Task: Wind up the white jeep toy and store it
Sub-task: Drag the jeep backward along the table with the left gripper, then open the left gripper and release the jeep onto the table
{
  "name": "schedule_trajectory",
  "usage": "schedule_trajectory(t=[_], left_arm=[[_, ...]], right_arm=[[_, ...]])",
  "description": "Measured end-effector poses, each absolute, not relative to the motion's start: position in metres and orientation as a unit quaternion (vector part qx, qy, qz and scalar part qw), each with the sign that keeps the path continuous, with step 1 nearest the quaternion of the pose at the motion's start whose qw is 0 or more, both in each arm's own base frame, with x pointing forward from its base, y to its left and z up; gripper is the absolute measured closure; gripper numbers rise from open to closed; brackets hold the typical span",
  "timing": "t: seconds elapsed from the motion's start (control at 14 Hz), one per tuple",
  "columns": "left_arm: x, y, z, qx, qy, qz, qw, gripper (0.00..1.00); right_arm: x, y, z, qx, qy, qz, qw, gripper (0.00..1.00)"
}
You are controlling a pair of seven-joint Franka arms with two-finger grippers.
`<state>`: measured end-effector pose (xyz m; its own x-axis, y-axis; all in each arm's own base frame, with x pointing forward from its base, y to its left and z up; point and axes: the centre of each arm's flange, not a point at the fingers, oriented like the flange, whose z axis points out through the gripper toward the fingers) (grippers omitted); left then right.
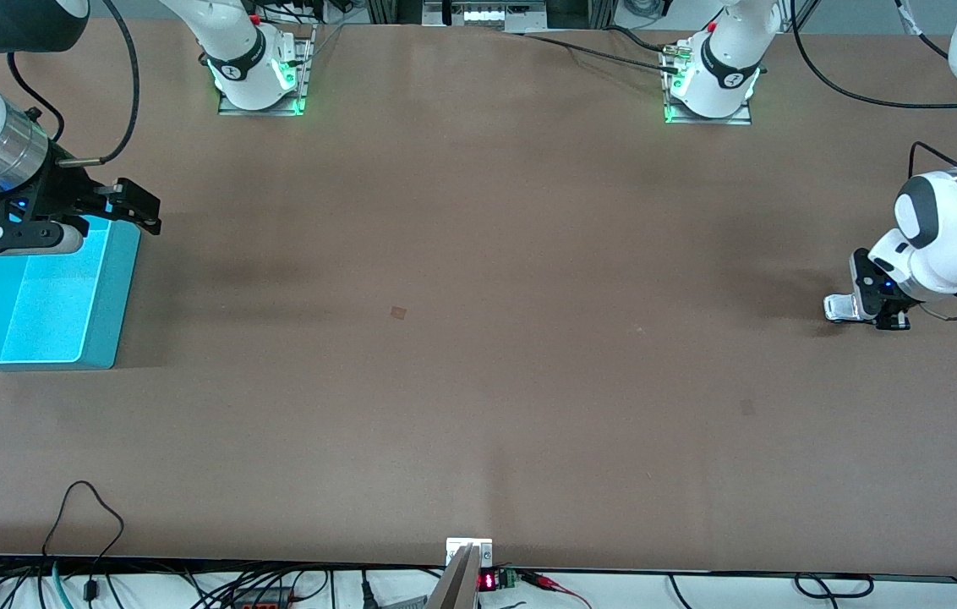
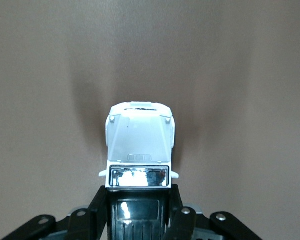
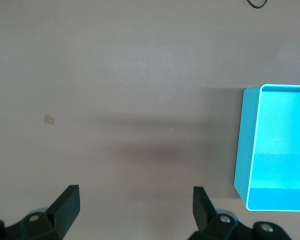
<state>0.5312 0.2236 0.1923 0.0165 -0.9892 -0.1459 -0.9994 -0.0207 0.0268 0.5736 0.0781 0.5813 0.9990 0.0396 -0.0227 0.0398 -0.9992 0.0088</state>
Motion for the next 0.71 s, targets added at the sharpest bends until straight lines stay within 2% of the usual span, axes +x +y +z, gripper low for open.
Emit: schedule_trajectory(t=[0.21, 0.36, 0.64, 0.71], left_arm=[[0.531, 0.223, 0.192, -0.711, 0.699, 0.062, 0.042, 0.49], [0.527, 0.222, 0.181, -0.710, 0.700, 0.067, 0.030, 0.35], [0.533, 0.218, 0.179, -0.707, 0.703, 0.077, 0.014, 0.00], [0.539, 0.214, 0.188, -0.704, 0.705, 0.084, 0.006, 0.00]], right_arm=[[0.574, 0.078, 0.581, 1.000, 0.020, -0.011, 0.005, 0.00], [0.574, 0.078, 0.581, 1.000, 0.020, -0.011, 0.005, 0.00], [0.574, 0.078, 0.581, 1.000, 0.020, -0.011, 0.005, 0.00], [0.574, 0.078, 0.581, 1.000, 0.020, -0.011, 0.005, 0.00]])
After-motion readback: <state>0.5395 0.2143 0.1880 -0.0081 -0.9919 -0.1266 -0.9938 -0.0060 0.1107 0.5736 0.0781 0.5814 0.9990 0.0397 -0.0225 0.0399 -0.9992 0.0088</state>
